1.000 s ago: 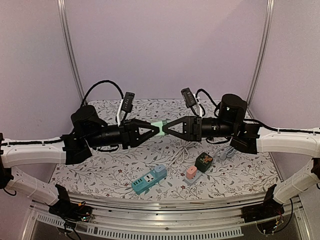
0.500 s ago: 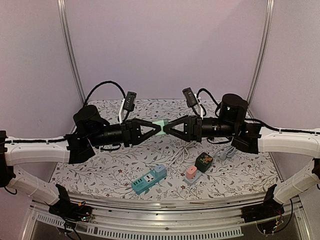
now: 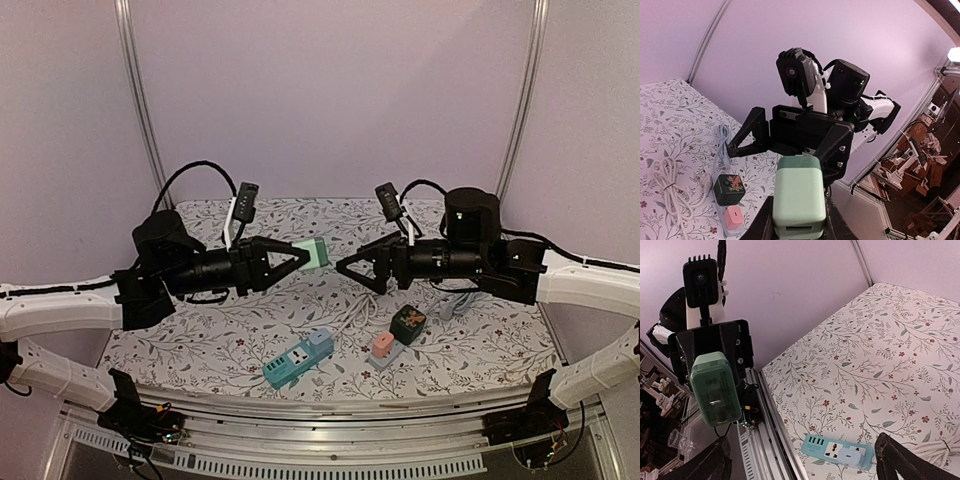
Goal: Insert the plug
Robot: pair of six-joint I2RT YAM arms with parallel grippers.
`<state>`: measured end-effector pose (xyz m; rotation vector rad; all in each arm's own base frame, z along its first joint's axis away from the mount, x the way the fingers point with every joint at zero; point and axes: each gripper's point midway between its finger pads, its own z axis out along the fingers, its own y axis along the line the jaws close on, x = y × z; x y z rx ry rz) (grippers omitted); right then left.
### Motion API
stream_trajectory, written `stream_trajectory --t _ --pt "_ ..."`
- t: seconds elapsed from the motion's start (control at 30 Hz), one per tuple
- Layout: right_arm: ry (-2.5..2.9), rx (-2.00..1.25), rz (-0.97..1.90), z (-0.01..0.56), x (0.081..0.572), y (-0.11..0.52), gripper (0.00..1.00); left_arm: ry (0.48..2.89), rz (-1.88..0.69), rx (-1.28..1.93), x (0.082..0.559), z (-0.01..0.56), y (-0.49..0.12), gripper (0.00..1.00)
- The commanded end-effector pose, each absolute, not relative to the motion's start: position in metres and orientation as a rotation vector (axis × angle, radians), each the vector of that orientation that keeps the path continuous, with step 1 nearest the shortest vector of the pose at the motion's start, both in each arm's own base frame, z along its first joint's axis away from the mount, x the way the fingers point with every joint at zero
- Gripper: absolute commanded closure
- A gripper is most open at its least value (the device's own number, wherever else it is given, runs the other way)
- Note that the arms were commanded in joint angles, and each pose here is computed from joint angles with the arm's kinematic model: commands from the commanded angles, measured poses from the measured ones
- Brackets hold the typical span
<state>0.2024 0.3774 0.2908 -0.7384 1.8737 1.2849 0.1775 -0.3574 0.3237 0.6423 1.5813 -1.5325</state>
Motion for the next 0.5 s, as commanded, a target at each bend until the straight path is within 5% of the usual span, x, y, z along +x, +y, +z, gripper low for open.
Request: stream_trajectory --t 0.0,0.47 --pt "1.883 -0.690 1.027 0.285 0.223 0.349 0.01 1.629 -1.436 0.641 0.176 0.314 -0.343 1.00" --pt "1.897 -0.635 0.830 0.270 0.243 0.328 0.01 1.867 -1.015 0.522 0.192 0.266 -0.278 1.00"
